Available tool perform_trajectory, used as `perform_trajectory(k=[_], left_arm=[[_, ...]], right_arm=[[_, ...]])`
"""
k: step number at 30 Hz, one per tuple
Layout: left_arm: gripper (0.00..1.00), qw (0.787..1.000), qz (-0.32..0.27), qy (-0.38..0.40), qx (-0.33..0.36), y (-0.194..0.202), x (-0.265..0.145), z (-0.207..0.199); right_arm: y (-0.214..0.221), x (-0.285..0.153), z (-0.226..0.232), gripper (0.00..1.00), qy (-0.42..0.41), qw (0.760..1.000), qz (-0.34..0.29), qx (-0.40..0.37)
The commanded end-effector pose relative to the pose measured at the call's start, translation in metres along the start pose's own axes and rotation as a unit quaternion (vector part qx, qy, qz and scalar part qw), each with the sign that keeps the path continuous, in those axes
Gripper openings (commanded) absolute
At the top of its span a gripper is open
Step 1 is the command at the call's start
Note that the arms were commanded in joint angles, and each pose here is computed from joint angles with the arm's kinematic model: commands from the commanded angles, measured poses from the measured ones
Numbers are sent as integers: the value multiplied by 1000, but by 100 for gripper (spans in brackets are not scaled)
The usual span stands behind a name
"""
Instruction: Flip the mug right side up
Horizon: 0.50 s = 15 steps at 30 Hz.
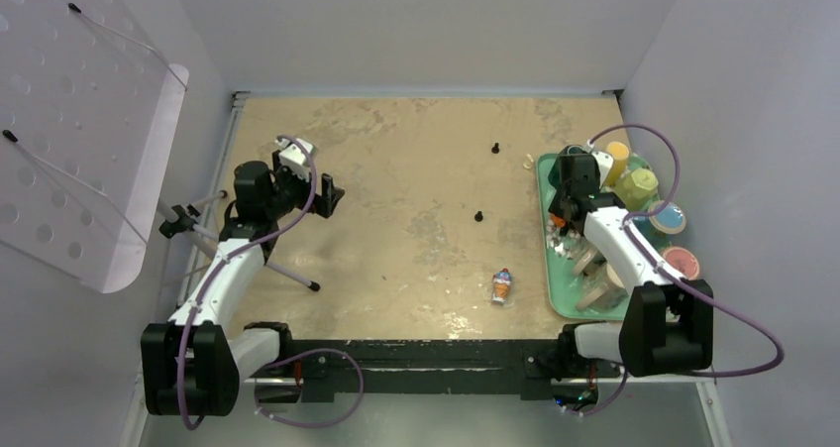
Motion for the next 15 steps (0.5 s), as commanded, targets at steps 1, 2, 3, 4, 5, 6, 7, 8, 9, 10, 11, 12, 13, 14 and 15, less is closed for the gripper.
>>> perform_trajectory(k=[1,2,3,4,5,6,7,8,9,10,11,12,13,14,15], left_arm=[[98,999,-26,34,4,-20,-7,-13],[98,999,-28,39,4,-20,-7,-15],[98,999,-30,43,3,-21,-8,-16],[98,998,-32,46,2,-22,-9,-17],[98,998,-32,48,2,-22,-9,-18],[97,998,-33,50,2,-23,-10,-19],[98,998,-33,54,2,-23,-10,-20],[97,998,-34,58,2,-23,-10,-22],[97,998,-34,61,0,-23,-11,-23],[97,997,-36,63,0,-25,-11,-24],[97,997,-37,64,-1,-25,-11,-24],[97,997,-38,64,-1,-26,-12,-24],[97,997,-39,65,1,-27,-12,-25],[97,997,-40,64,1,-27,-13,-25],[97,997,-39,64,3,-27,-13,-25]], right_arm=[[1,2,-4,39,34,999,19,30],[5,4,-5,40,40,998,25,32],[9,6,-6,40,46,998,32,35],[12,6,-8,40,52,997,38,39],[14,6,-9,41,58,997,42,43],[15,5,-10,42,62,996,44,45],[14,3,-11,45,64,996,41,48],[13,2,-12,51,64,996,36,51],[12,3,-12,58,63,996,28,52],[11,5,-12,61,57,997,24,52],[12,9,-12,62,48,997,26,52],[15,14,-12,62,43,997,34,51],[17,18,-13,61,41,997,40,49],[19,22,-13,59,37,997,44,48],[21,26,-13,58,30,998,45,45]])
Point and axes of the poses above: each gripper's point midway between its finger pads, its own x axis out along the fingers, its own z axis along the line the jaws close on, y = z × x, the point moved 4 cm from there along -x, back along the fingers, and after that the axes turned 10 degrees about -x, right-handed, at the moved point
